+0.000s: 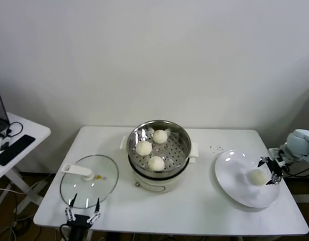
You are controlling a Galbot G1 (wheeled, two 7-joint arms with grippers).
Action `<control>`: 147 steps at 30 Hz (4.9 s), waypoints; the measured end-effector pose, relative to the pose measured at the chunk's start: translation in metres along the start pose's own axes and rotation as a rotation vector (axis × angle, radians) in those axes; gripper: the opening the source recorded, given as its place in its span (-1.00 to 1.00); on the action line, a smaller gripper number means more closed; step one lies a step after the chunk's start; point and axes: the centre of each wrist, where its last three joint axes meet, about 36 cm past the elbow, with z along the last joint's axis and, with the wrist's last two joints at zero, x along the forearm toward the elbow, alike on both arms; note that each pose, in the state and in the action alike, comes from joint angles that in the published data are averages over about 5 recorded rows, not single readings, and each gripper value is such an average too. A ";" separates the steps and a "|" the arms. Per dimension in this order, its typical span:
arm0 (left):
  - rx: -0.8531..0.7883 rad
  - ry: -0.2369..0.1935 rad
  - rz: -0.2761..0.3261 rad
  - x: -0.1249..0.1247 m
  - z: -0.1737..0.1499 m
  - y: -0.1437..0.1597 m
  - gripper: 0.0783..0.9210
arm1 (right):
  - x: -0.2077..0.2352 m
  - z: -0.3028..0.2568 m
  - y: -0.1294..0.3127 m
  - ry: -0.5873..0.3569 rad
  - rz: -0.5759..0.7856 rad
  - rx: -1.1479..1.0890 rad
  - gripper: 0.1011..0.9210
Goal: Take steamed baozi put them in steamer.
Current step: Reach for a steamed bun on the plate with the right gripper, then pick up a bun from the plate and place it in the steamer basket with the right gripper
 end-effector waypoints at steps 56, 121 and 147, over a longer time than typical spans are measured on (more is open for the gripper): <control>-0.015 -0.005 0.009 0.001 -0.001 0.001 0.77 | 0.028 -0.021 -0.025 -0.061 0.025 0.012 0.43; -0.001 -0.020 0.017 -0.009 -0.001 -0.007 0.77 | 0.097 -0.340 -0.118 -0.308 0.055 0.295 0.44; -0.003 -0.019 0.014 -0.008 0.000 -0.006 0.77 | 0.093 -0.349 -0.128 -0.299 0.044 0.322 0.76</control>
